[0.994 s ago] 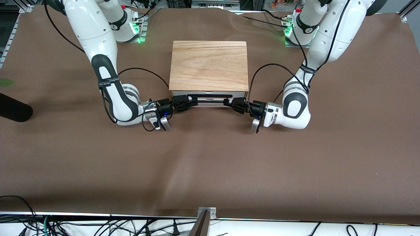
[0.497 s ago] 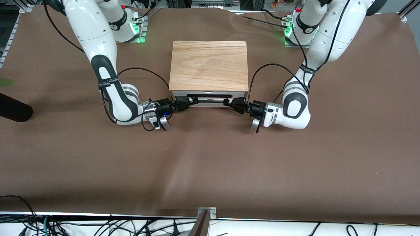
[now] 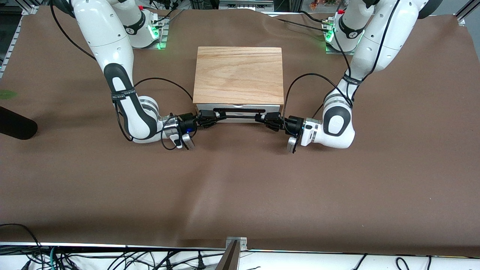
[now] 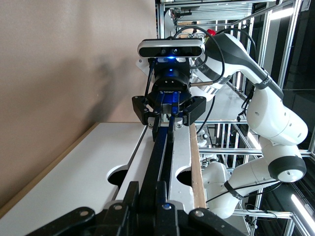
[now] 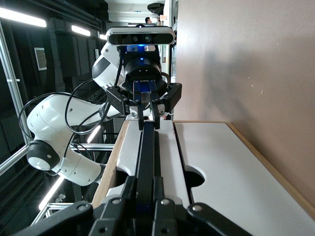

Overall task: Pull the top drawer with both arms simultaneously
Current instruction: 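Pull the handle outward with both grippers to slide the drawer open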

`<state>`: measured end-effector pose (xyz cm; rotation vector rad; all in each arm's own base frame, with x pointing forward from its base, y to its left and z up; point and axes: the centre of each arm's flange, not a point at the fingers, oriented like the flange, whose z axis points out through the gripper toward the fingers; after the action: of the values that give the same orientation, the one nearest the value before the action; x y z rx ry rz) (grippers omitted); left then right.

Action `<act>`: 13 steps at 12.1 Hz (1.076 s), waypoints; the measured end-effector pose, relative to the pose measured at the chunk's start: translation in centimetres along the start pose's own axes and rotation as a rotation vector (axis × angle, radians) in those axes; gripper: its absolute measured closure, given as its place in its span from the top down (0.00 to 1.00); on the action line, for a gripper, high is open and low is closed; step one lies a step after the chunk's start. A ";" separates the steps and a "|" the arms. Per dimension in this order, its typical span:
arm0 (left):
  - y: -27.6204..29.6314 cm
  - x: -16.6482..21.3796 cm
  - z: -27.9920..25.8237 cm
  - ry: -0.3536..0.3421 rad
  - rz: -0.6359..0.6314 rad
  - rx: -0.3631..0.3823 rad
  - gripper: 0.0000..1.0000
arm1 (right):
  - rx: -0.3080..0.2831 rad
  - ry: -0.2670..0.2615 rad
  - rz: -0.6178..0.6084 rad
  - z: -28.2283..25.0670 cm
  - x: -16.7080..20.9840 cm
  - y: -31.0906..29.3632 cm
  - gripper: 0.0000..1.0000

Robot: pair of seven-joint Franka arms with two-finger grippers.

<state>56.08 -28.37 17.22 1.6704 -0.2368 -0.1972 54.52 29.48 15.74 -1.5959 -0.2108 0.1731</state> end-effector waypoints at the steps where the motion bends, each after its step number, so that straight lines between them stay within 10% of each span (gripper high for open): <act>1: 0.1 0.4 0.0 -0.003 -0.007 0.003 0.18 | -0.001 0.008 -0.002 -0.2 0.2 0.0 0.18; 13: 0.5 7.6 -2.3 0.042 -0.030 0.018 0.18 | 0.021 0.121 -0.034 -2.2 6.6 0.3 0.18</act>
<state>63.96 -28.23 18.06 1.6951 -0.1820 -0.1828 61.48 28.95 15.66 -1.5754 -0.1418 0.0518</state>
